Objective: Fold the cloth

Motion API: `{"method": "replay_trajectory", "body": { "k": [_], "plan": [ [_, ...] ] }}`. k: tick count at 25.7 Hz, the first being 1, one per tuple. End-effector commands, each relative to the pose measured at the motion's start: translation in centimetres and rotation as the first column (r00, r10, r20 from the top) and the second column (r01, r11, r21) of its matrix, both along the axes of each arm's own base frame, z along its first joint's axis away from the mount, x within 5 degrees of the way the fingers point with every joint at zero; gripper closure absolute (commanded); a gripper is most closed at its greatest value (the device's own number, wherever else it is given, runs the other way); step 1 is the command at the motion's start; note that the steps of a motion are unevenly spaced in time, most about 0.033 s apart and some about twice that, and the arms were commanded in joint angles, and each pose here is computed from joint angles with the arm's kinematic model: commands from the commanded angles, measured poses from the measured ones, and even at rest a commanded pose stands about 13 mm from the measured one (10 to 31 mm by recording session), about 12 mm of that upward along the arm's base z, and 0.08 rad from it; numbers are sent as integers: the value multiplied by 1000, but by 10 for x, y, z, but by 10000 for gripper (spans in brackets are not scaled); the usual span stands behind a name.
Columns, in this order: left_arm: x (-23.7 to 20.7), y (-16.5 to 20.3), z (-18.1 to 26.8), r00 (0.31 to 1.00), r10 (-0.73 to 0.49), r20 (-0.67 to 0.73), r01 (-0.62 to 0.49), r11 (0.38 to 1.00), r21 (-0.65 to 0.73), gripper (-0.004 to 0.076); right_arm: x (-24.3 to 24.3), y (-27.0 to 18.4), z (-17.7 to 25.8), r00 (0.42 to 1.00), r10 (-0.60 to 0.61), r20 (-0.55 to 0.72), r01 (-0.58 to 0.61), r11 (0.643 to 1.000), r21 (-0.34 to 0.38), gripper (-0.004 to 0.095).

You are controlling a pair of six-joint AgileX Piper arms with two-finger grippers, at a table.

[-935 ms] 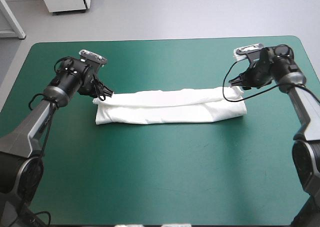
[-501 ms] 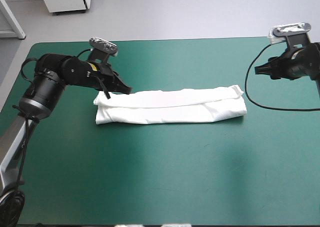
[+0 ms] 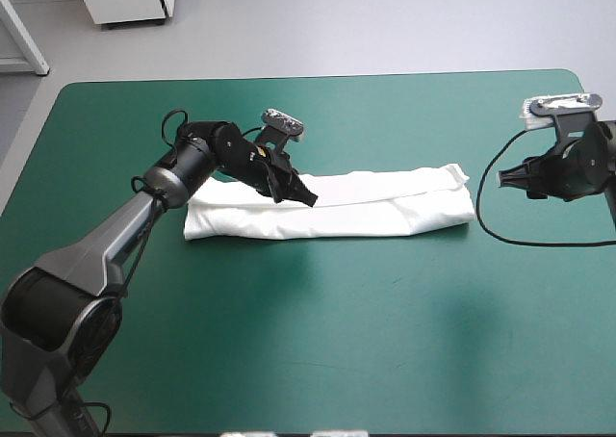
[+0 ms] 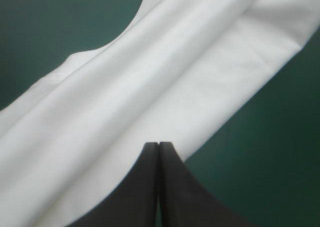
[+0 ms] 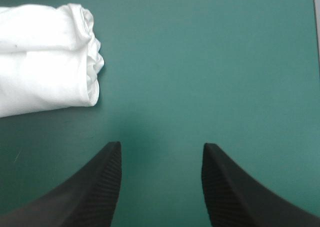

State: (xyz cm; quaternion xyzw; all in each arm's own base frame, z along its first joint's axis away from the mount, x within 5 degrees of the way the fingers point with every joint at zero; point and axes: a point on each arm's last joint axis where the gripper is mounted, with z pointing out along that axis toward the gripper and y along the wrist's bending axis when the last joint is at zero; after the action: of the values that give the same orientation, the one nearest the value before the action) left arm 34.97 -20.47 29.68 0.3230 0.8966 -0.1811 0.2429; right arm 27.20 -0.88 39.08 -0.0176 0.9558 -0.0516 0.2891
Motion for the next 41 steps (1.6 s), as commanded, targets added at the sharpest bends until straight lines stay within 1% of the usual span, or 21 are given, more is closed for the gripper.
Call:
{"method": "replay_trajectory", "body": {
  "k": [1,4,5,6,9,10,12,13,15,17,29,36,41],
  "plan": [
    [12,-15,10,999,3,48,2,994,-111,733,14,-1,-6,999,0,40,-1,1000,18,439],
    [24,-24,-5,1000,-6,11,7,991,-132,733,30,4,-20,1000,30,8,-30,997,65,439],
    [31,-28,-16,1000,-9,-9,7,992,-124,733,39,7,-29,999,44,-18,-42,994,97,439],
    [35,-30,-24,1000,-11,-25,8,993,-117,733,45,9,-35,997,61,-37,-56,993,108,439],
    [43,-35,-44,998,-11,-67,4,995,-99,733,68,18,-50,990,123,-63,-109,975,193,439],
    [44,-35,-46,997,-12,-74,5,995,-96,733,74,18,-55,990,120,-68,-104,973,205,439],
    [44,-35,-50,996,-15,-86,7,996,-91,733,86,14,-63,989,122,-77,-99,961,258,439],
    [45,-36,-52,996,-15,-88,7,996,-88,733,90,11,-67,990,113,-82,-84,951,296,439],
    [45,-36,-55,995,-18,-95,10,997,-78,733,98,1,-76,990,108,-85,-68,923,379,439],
    [45,-36,-60,994,-22,-111,14,997,-72,733,103,-5,-84,990,104,-93,-59,917,395,439],
    [43,-35,-61,991,-32,-129,24,998,-61,733,129,-3,-136,975,130,-181,-31,882,469,439],
    [44,-35,-61,991,-35,-126,29,998,-50,733,139,3,-164,962,146,-231,2,841,541,439],
    [44,-34,-61,992,-35,-125,29,998,-48,733,142,9,-176,952,182,-247,6,795,607,457]
  ]
}}
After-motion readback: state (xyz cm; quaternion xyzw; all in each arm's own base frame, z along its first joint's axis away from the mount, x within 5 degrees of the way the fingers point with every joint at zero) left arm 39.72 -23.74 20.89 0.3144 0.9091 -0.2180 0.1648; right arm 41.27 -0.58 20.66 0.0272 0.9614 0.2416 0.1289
